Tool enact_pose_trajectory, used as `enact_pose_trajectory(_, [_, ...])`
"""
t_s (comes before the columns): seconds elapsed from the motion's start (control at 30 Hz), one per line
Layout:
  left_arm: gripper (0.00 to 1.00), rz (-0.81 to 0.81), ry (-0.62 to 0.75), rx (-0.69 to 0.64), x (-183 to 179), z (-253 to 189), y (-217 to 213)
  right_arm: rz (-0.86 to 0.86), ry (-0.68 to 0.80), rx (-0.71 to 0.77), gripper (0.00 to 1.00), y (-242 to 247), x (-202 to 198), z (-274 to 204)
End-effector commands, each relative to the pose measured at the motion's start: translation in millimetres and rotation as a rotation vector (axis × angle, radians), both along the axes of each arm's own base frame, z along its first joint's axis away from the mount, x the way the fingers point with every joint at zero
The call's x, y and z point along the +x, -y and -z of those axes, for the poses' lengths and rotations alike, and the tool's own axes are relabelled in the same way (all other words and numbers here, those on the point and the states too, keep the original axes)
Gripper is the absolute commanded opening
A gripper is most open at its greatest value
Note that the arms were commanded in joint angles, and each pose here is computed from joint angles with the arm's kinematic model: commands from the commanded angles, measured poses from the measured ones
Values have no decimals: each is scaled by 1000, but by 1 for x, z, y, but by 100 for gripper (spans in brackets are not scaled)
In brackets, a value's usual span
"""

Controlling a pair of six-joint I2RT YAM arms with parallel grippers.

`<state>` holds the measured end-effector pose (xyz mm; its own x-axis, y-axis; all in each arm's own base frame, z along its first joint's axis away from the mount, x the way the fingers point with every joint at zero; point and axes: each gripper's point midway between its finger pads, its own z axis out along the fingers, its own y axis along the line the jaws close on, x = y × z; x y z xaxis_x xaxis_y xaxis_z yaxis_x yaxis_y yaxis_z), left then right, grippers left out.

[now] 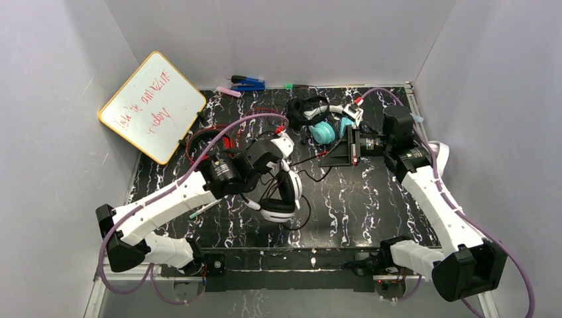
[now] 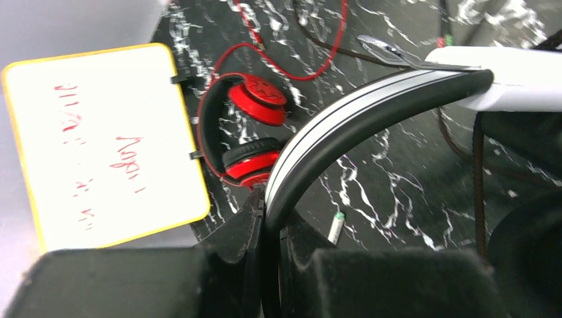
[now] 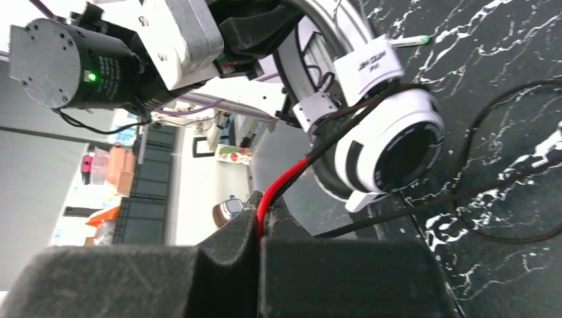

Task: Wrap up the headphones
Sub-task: Wrap the headphones cable around the headphones.

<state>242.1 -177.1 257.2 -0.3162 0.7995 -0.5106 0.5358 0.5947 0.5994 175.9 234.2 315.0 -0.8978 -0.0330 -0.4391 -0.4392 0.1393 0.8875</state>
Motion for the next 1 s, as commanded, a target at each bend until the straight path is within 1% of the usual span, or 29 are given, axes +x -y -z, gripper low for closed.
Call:
enact_pose_trajectory(0.0, [0, -183, 230, 12, 20, -37, -21, -68, -21, 88, 2, 0, -18, -28])
enact_pose_trajectory(0.1, [0, -280, 327, 1, 27, -52, -30, -91, -16, 103, 8, 0, -29, -37])
enact_pose_trajectory(0.17, [0, -333, 385, -18, 30, -61, -34, -101, -12, 108, 8, 0, -34, -42])
enact_pose_trajectory(0.3, [0, -468, 486, -108, 34, -74, -38, -102, -8, 111, 7, -4, -43, -45])
enact_pose_trajectory(0.37, [0, -570, 539, -213, 35, -76, -40, -92, 2, 111, 6, -8, -47, -46])
enact_pose_trajectory(0.43, [0, -611, 525, -325, 34, -73, -35, -71, 13, 114, 6, -13, -48, -46])
enact_pose_trajectory(0.53, [0, -637, 453, -488, 34, -58, -20, -33, 32, 116, 6, -21, -50, -42])
enact_pose_trajectory(0.6, [0, -659, 422, -558, 33, -50, -13, -17, 30, 110, 6, -28, -51, -36])
enact_pose_trajectory(0.73, [0, -705, 400, -594, 34, -43, -8, -34, 13, 76, 6, -46, -61, -18])
enact_pose_trajectory(0.8, [0, -737, 386, -598, 35, -42, -9, -41, -1, 34, 7, -56, -67, -4])
enact_pose_trajectory(0.97, [0, -844, 286, -655, 41, -31, -16, -21, -7, -81, 8, -72, -73, 31])
